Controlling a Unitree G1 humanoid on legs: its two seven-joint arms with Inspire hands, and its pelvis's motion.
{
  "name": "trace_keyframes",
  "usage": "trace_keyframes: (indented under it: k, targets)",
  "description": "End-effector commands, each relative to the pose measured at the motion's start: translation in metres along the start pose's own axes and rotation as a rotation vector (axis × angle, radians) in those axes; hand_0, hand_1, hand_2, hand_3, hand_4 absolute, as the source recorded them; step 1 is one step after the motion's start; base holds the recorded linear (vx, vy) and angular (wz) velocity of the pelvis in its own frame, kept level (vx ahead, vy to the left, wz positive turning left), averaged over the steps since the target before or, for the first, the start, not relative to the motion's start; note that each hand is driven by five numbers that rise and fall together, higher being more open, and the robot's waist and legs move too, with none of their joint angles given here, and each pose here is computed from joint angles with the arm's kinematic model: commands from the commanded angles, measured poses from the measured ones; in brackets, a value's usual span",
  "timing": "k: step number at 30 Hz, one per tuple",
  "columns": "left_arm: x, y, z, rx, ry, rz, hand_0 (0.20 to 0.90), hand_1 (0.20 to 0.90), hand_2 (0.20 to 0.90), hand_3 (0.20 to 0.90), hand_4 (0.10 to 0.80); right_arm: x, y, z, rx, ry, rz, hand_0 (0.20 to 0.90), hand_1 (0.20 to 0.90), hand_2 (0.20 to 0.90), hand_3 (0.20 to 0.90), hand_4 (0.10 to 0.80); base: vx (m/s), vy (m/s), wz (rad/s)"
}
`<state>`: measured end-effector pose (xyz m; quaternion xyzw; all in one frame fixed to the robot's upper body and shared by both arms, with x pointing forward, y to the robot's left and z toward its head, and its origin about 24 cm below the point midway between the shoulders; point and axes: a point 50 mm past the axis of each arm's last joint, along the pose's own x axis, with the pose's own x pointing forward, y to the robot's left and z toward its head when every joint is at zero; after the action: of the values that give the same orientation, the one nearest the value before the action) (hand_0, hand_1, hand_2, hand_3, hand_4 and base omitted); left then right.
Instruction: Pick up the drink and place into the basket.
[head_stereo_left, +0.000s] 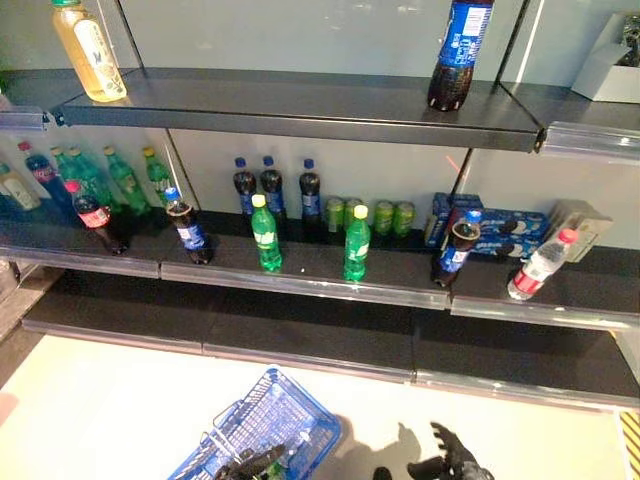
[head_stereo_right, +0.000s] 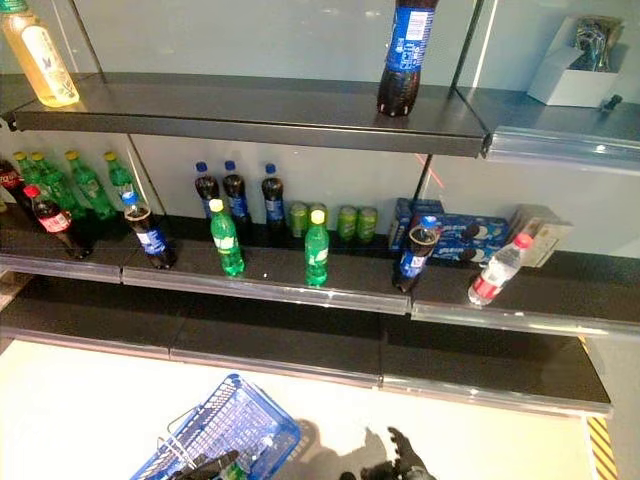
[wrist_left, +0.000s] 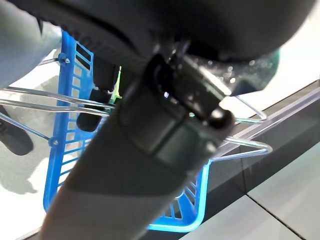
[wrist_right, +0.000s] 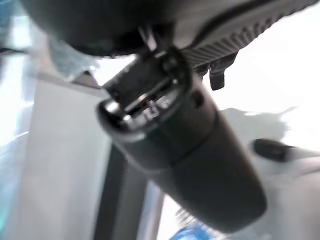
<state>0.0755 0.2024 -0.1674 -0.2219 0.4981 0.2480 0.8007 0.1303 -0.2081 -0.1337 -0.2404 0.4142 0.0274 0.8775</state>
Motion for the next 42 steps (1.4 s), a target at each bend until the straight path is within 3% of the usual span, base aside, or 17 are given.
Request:
trace_keyframes:
  k: [1,4,5,8,14,18,22,28,38,42]
  targets:
    - [0.003,-0.004,0.057,0.074,-0.193,-0.040,0.300,0.300,0.300,0.200,0.100,0.007,-0.030,0.068,-0.054,-0.269,-0.120,0.900,0.900,0.900,0.900,0.800,-0.009,-0.044,0.06]
    - [0.002,-0.001,0.056,0.075,-0.194,-0.032,0.300,0.300,0.300,0.200,0.100,-0.005,-0.045,0.100,-0.070,-0.432,-0.148,0.900,0.900,0.900,0.900,0.800,0.001,-0.029,0.11]
    - [0.001,0.002,0.055,0.076,-0.193,-0.026,0.300,0.300,0.300,0.200,0.100,-0.016,-0.055,0.122,-0.076,-0.566,-0.188,0.900,0.900,0.900,0.900,0.800,0.014,-0.012,0.07]
    - [0.001,0.005,0.052,0.071,-0.192,-0.022,0.300,0.300,0.300,0.200,0.100,-0.028,-0.068,0.143,-0.074,-0.684,-0.235,0.900,0.900,0.900,0.900,0.800,0.006,-0.003,0.02]
    - [-0.002,0.014,0.036,0.047,-0.174,-0.008,0.300,0.300,0.300,0.200,0.100,-0.099,-0.123,0.211,-0.010,-1.134,-0.507,0.900,0.900,0.900,0.900,0.800,0.032,0.029,0.00]
    - [-0.003,0.019,0.029,0.052,-0.159,-0.001,0.300,0.300,0.300,0.200,0.100,-0.130,-0.151,0.229,0.064,-1.281,-0.674,0.900,0.900,0.900,0.900,0.800,0.053,0.030,0.00]
    - [-0.004,0.025,0.024,0.064,-0.147,0.009,0.300,0.300,0.300,0.200,0.100,-0.152,-0.180,0.234,0.184,-1.356,-0.881,0.900,0.900,0.900,0.900,0.800,0.059,0.017,0.00]
    - [-0.005,0.029,0.024,0.068,-0.140,0.019,0.300,0.300,0.300,0.200,0.100,-0.149,-0.200,0.222,0.248,-1.256,-1.077,0.900,0.900,0.900,0.900,0.800,0.078,0.005,-0.01]
    - [-0.003,0.001,0.043,0.063,-0.200,-0.062,0.300,0.300,0.300,0.200,0.100,-0.137,-0.200,0.226,0.399,-1.236,-1.053,0.900,0.900,0.900,0.900,0.800,-0.025,-0.002,0.00]
    - [-0.001,-0.032,0.082,0.029,-0.319,-0.160,0.300,0.300,0.300,0.200,0.100,-0.147,-0.201,0.270,0.509,-1.388,-1.047,0.900,0.900,0.900,0.900,0.800,-0.355,-0.018,-0.10]
